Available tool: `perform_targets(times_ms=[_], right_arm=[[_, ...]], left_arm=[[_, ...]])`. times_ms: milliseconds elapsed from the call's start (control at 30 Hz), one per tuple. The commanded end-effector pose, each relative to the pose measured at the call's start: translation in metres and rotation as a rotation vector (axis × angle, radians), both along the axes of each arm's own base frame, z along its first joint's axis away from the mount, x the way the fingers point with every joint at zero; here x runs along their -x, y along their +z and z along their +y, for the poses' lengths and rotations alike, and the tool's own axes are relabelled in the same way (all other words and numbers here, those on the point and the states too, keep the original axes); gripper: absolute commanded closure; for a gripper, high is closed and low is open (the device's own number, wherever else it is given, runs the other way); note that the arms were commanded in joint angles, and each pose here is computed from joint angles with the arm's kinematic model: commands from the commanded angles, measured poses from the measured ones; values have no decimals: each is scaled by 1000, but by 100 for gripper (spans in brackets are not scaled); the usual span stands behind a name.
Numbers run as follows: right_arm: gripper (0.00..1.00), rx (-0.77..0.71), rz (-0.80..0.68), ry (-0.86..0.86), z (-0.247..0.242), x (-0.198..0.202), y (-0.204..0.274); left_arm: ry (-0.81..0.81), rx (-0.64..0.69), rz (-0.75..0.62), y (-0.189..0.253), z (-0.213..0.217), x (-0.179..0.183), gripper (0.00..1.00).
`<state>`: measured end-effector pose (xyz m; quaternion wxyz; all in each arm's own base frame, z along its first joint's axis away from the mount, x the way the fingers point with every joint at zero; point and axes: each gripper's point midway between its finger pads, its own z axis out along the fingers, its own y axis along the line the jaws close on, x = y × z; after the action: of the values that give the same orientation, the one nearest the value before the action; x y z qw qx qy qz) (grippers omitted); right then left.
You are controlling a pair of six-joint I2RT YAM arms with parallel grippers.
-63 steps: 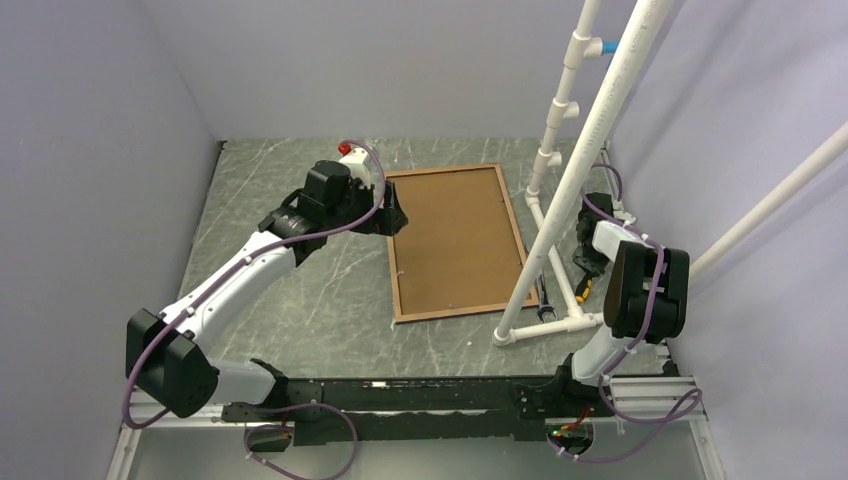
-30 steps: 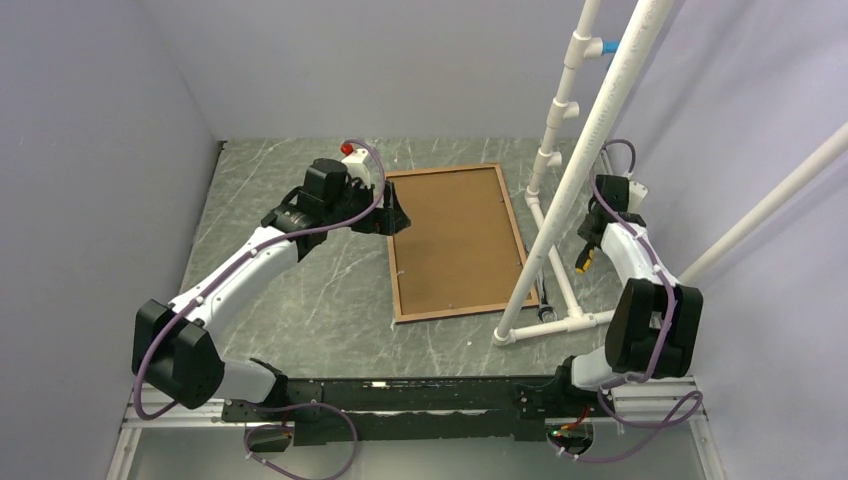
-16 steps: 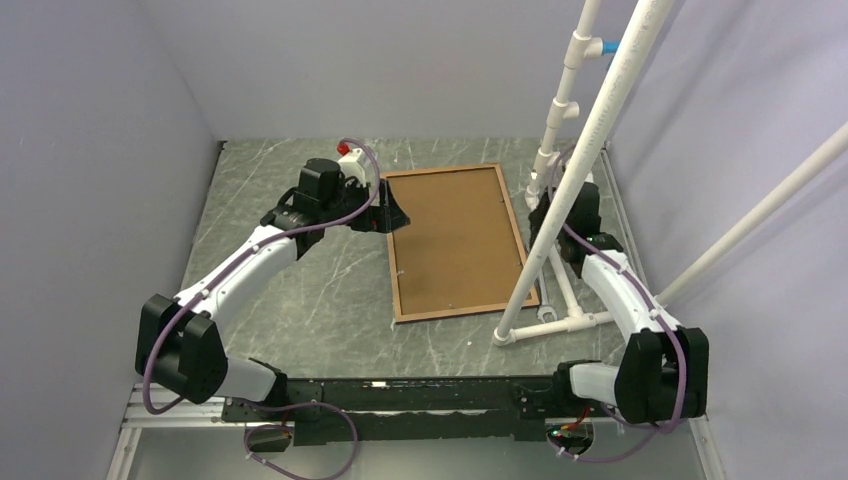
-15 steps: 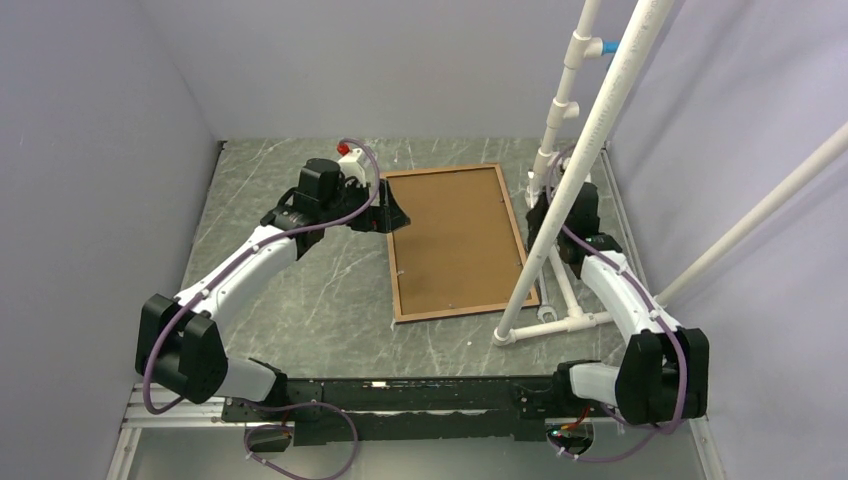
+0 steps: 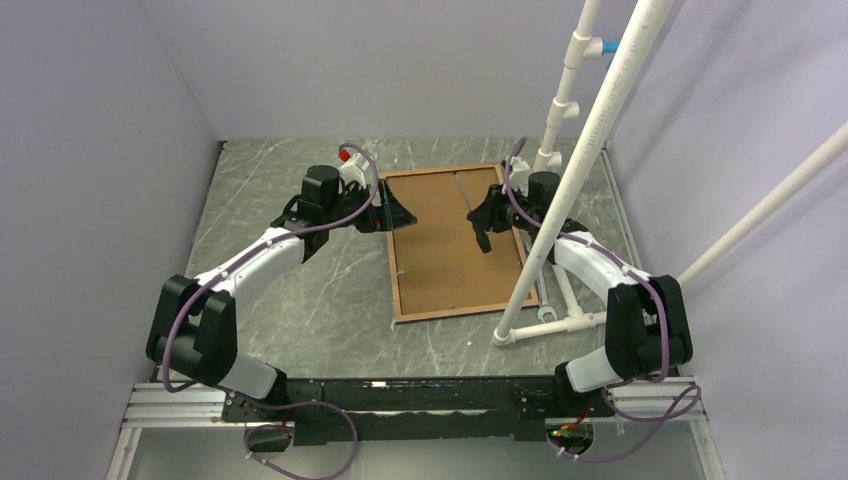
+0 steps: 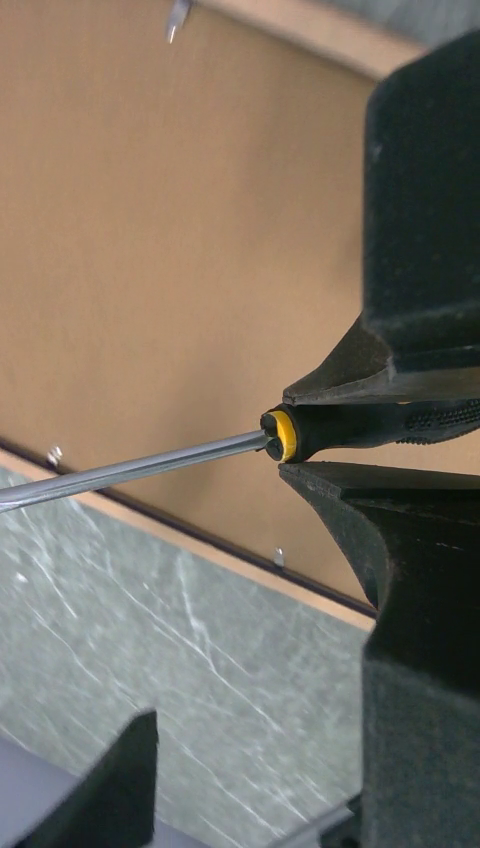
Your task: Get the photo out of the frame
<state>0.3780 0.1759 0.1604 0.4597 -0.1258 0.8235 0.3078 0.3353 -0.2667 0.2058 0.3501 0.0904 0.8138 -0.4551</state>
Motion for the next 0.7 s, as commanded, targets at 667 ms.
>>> perform_targets(times_ms=[667], right_arm=[[100,-91,-56,412,100,32,16]], left_arm=[[158,228,105,-15,-51,-51,13]])
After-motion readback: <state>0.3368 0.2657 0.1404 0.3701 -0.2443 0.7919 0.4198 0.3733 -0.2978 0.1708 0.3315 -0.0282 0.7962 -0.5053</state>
